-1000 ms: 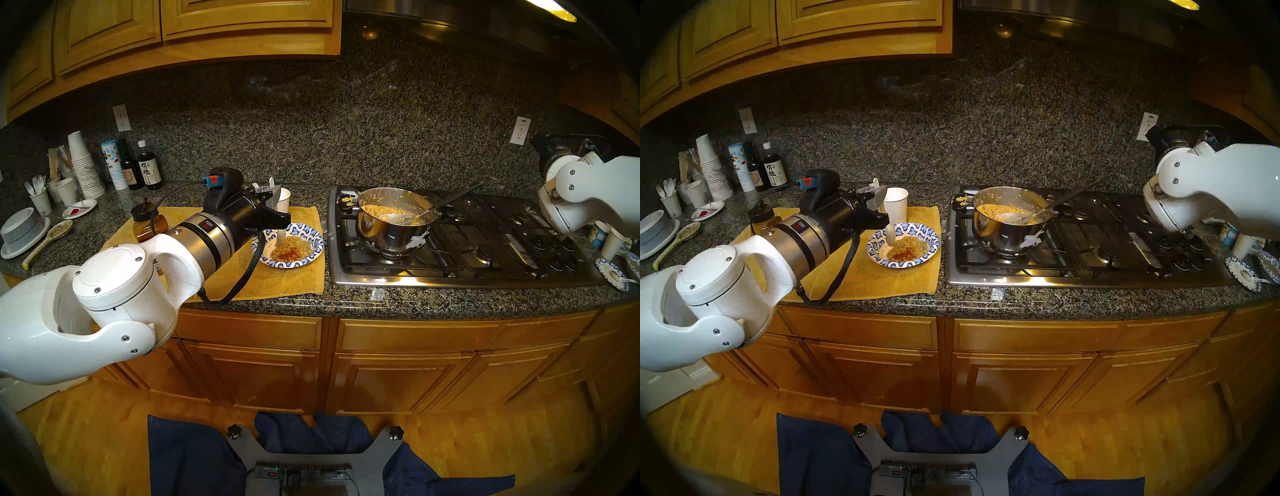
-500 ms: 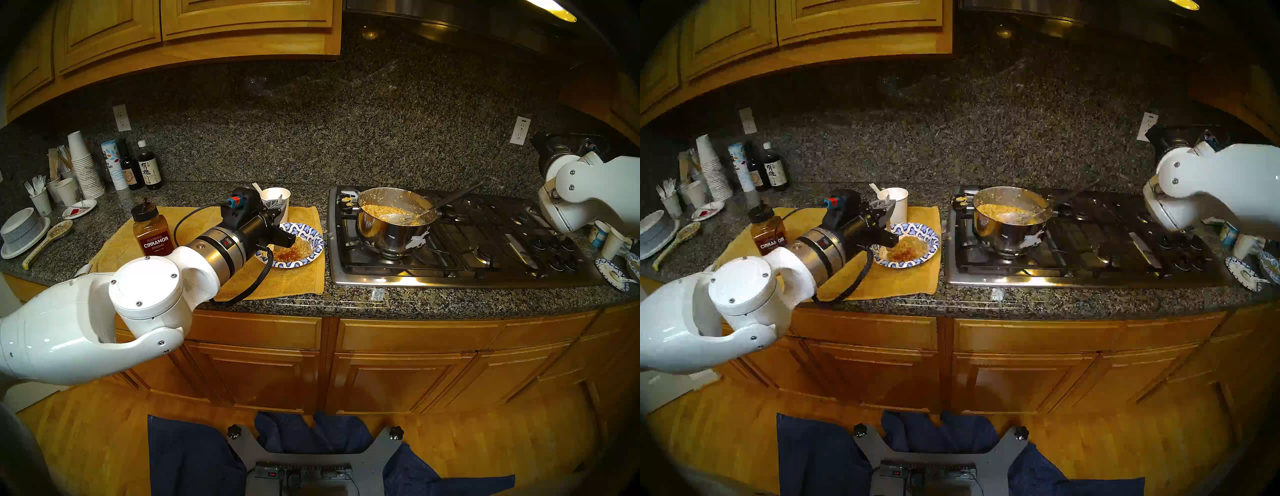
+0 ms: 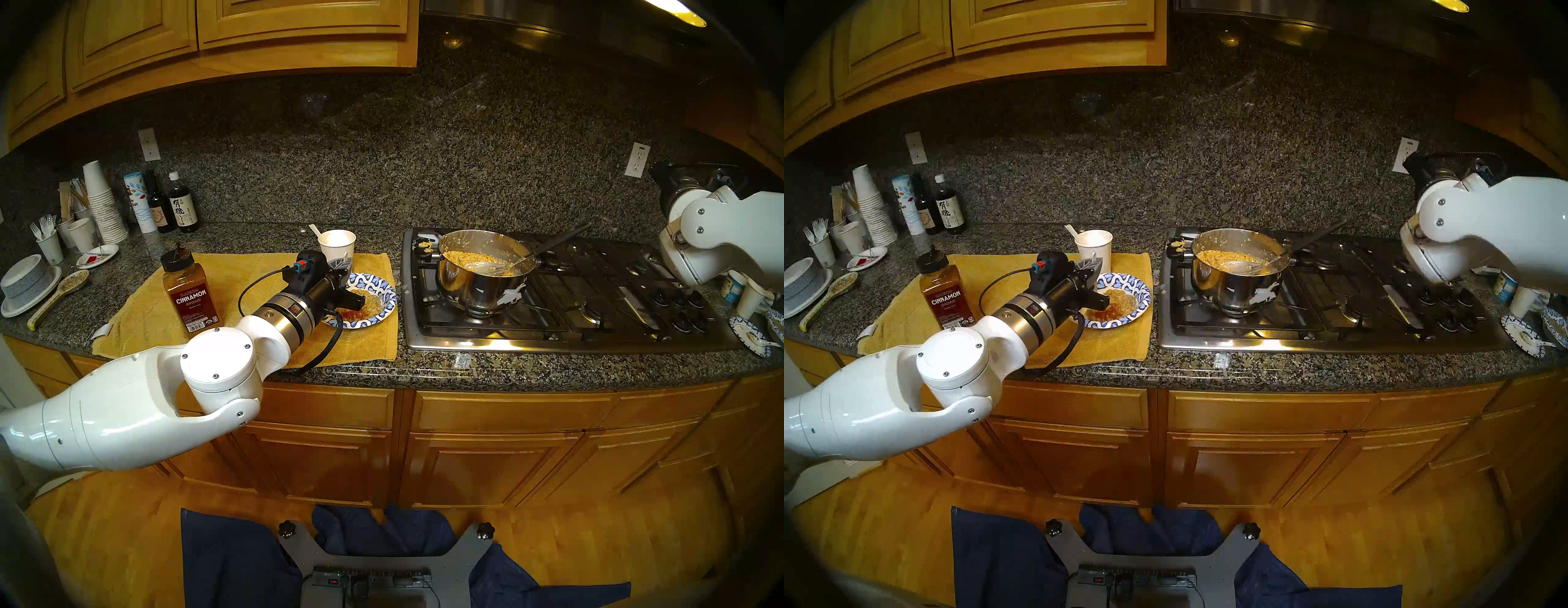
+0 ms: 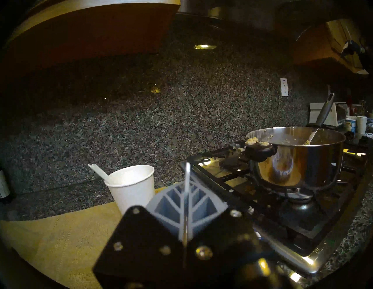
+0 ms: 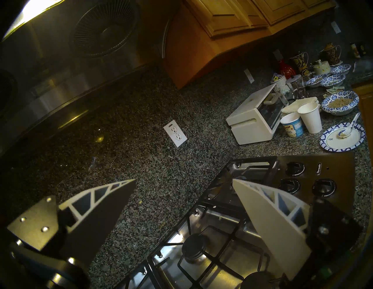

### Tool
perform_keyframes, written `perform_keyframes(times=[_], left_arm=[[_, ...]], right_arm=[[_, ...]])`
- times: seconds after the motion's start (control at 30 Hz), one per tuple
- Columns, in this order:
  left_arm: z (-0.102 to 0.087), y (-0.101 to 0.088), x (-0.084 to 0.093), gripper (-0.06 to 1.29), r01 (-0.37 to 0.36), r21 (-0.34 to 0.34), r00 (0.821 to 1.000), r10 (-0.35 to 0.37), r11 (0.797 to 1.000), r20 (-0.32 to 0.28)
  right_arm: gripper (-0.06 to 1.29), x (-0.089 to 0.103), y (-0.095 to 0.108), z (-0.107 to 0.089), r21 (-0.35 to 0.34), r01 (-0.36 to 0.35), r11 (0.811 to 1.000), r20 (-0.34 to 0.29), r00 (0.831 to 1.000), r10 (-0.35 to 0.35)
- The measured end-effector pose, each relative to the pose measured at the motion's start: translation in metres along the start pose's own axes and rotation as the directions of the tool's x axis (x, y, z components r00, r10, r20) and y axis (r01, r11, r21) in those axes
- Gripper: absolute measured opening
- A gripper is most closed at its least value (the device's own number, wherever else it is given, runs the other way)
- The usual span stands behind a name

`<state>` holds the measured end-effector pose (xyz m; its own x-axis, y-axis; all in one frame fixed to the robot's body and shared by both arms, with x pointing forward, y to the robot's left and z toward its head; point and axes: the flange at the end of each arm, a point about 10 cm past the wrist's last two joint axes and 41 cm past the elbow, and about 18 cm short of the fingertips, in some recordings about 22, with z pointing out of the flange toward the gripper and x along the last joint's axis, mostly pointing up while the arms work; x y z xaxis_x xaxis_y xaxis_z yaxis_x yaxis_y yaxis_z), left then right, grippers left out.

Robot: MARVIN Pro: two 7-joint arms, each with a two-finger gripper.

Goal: Scoop oatmeal into bowl and add cinnamon

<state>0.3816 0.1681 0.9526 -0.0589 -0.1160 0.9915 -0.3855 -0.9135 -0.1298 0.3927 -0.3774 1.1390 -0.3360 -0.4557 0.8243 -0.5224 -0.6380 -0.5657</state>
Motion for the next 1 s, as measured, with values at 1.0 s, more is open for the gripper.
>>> perform_keyframes(times=[1.0], left_arm=[[0.013,0.029,-0.012,-0.02,-0.097,-0.008,0.992,0.097,0.995,0.082]], right_arm=[[1.24,0.001,-0.002,0.000,0.018,-0.003,1.000,-0.007,1.000,0.003]])
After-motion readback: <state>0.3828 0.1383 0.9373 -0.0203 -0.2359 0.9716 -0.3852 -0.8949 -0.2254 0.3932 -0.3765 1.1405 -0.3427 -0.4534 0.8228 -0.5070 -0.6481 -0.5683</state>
